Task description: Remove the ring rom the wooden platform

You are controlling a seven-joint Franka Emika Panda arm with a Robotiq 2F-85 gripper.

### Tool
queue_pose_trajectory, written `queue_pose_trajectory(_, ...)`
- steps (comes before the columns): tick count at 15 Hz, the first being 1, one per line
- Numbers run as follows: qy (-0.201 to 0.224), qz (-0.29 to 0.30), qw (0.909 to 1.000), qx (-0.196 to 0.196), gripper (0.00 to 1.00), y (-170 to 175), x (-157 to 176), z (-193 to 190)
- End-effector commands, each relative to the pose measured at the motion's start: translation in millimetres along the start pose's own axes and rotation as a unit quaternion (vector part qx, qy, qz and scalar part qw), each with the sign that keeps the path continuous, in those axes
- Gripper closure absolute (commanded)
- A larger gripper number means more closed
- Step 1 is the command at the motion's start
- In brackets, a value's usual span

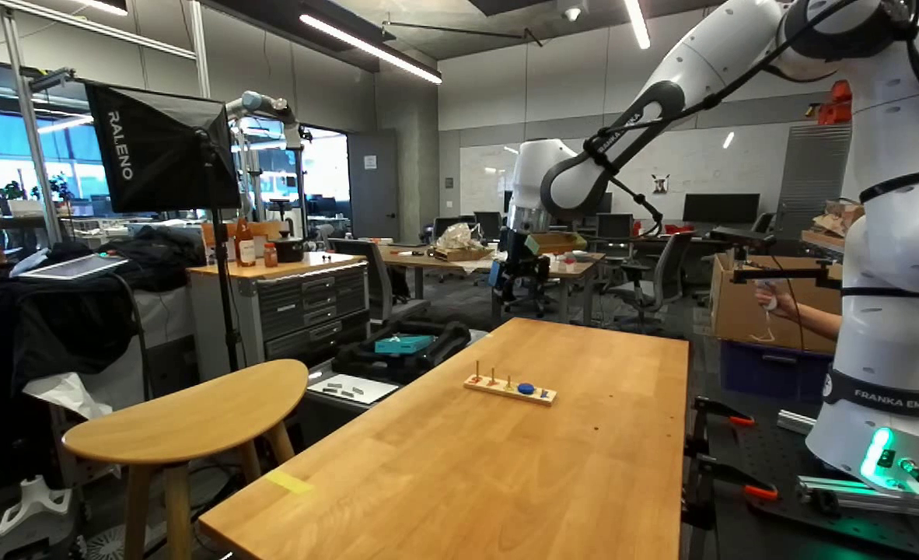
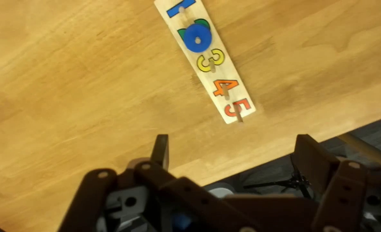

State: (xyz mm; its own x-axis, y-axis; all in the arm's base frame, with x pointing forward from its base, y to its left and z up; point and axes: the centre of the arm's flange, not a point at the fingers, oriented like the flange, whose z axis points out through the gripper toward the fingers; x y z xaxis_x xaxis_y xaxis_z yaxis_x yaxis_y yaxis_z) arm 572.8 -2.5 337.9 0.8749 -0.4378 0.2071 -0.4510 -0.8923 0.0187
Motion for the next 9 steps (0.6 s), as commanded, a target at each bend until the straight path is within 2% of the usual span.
queue_pose_trajectory(1, -0.017, 0.018, 0.999, -0.036, 0.0, 22, 7, 52)
queue_pose_trajectory(6, -0.055, 0.023, 0.9974, -0.042, 0.0, 36, -11, 110)
queue_pose_trajectory(9, -0.06, 0.023, 0.9976, -0.028, 0.0, 25, -25, 134)
